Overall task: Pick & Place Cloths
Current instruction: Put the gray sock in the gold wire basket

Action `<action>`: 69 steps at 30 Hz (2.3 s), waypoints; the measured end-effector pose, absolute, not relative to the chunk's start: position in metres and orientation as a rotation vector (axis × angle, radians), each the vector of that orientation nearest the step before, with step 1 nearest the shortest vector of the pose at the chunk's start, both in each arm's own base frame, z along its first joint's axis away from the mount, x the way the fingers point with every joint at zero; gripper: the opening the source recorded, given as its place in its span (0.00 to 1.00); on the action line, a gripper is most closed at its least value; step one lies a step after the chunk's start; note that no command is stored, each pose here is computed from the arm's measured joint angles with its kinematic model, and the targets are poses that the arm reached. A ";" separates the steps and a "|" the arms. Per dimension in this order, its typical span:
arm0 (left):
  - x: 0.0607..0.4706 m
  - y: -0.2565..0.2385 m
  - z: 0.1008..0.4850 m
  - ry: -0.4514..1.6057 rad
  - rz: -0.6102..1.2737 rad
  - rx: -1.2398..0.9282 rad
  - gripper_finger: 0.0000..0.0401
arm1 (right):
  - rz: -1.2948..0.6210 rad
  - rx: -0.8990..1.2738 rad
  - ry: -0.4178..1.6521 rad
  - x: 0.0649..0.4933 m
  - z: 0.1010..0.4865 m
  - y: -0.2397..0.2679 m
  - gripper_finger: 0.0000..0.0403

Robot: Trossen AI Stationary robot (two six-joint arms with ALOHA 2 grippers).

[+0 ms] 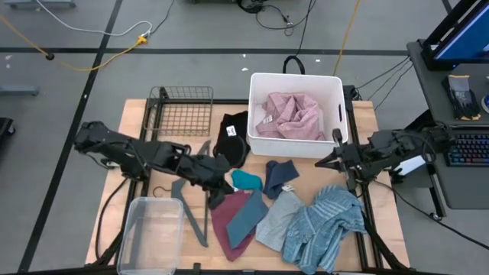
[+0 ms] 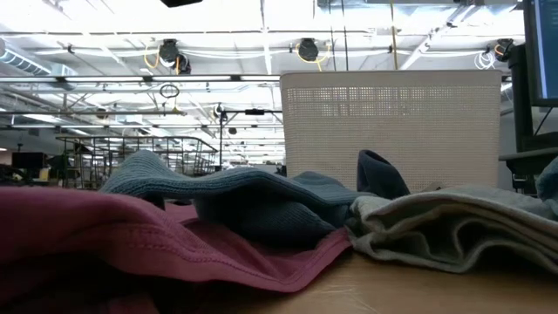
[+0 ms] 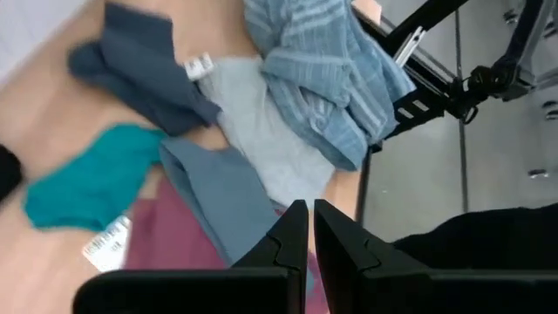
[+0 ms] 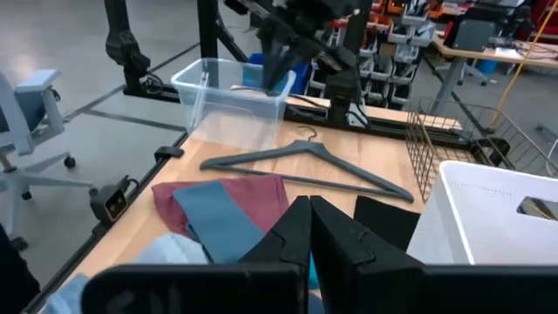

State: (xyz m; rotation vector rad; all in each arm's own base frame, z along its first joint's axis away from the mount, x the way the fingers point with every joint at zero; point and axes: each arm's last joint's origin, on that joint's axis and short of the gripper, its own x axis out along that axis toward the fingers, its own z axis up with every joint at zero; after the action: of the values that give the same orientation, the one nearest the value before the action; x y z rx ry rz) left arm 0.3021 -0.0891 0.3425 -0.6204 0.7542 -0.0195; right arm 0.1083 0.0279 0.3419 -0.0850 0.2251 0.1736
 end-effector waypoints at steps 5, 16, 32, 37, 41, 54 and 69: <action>0.311 -0.101 0.333 0.776 0.006 -0.722 0.05 | 0.150 -0.070 0.136 0.097 0.331 0.024 0.00; 0.330 -0.127 0.313 0.762 0.034 -0.843 0.05 | 0.148 -0.025 0.059 0.074 0.304 0.017 0.00; 0.367 -0.153 0.270 0.764 0.014 -0.985 0.05 | 0.151 -0.022 0.026 0.062 0.296 0.014 0.00; 0.374 -0.155 0.256 0.804 -0.010 -0.962 0.05 | 0.151 -0.017 0.015 0.060 0.297 0.013 0.00; 0.378 -0.155 0.247 0.819 -0.004 -0.953 0.05 | 0.152 -0.017 0.009 0.059 0.297 0.013 0.00; 0.381 -0.151 0.239 0.859 0.015 -0.964 0.05 | 0.152 -0.026 0.026 0.058 0.295 0.013 0.00; 0.380 -0.143 0.235 0.863 0.115 -0.953 0.29 | 0.152 -0.027 0.026 0.058 0.295 0.013 0.00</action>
State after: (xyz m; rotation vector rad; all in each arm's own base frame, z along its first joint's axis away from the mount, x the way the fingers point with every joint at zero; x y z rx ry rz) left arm 0.3798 -0.1433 0.2348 -0.9533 0.8632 0.1152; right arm 0.0581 0.0129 0.2950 -0.0268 0.0259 0.1521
